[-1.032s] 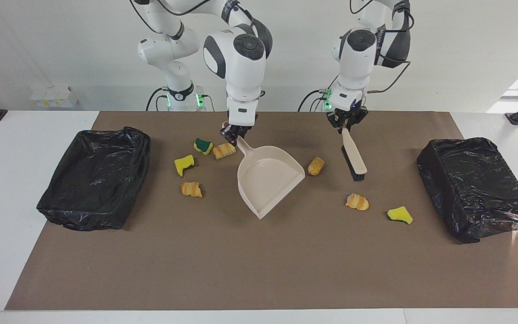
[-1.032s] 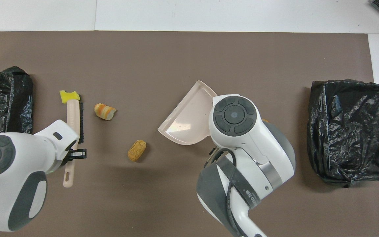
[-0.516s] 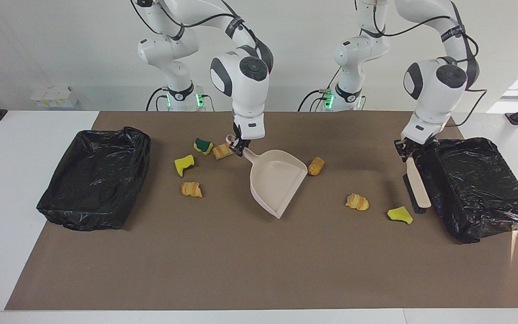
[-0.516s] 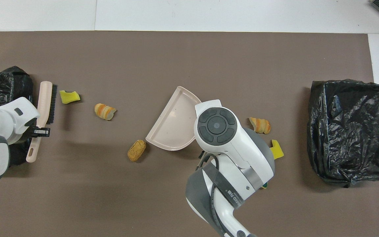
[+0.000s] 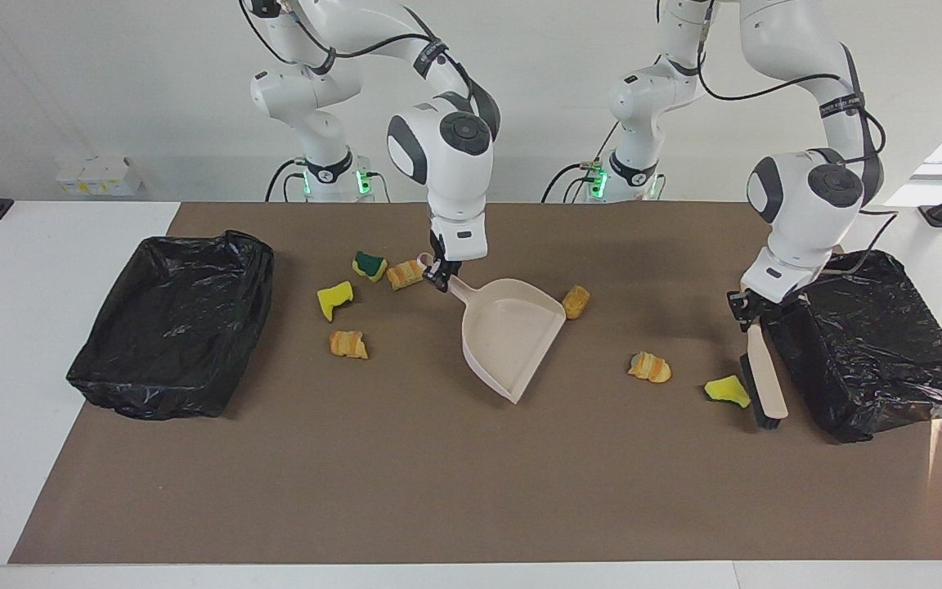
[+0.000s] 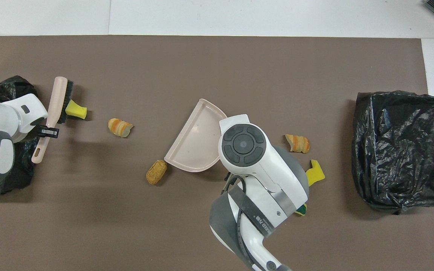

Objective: Sweep and dump trash in bin
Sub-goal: 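Lower the dustpan near the bread while the left gripper positions the brush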

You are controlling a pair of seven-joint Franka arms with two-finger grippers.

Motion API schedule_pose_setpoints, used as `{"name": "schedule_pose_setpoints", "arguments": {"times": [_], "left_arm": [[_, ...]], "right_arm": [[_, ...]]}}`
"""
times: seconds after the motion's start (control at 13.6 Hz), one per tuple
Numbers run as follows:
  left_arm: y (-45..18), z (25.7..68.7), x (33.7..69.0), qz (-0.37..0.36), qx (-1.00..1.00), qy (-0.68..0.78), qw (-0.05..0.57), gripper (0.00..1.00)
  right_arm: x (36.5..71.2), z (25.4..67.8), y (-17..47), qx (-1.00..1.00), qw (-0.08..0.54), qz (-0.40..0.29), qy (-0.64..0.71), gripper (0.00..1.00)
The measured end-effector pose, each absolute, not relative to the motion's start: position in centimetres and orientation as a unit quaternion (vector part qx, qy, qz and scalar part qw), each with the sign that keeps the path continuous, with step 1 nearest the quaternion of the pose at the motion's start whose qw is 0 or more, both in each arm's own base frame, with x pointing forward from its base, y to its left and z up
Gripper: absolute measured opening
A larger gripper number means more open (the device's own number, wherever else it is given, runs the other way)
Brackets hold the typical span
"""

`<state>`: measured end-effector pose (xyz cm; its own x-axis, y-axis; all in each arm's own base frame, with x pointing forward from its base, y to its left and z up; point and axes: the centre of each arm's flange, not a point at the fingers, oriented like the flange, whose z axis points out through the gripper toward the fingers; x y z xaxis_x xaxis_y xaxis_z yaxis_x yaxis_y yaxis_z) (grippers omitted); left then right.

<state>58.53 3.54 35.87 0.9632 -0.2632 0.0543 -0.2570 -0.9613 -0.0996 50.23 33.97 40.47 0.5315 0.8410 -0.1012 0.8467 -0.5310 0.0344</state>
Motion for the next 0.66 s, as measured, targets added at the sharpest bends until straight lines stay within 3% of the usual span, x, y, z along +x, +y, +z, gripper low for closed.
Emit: {"name": "schedule_pose_setpoints", "arguments": {"times": [0.37, 0.66], "left_arm": [[-0.3, 34.7, 57.9, -0.010, -0.988, 0.151, 0.042, 0.26], [-6.6, 35.4, 56.7, 0.012, -0.989, 0.138, 0.049, 0.26]], "right_arm": [[49.5, 39.6, 36.8, 0.867, 0.042, -0.037, 0.494, 0.31], [51.7, 41.7, 35.0, 0.861, 0.067, -0.034, 0.503, 0.31]]}}
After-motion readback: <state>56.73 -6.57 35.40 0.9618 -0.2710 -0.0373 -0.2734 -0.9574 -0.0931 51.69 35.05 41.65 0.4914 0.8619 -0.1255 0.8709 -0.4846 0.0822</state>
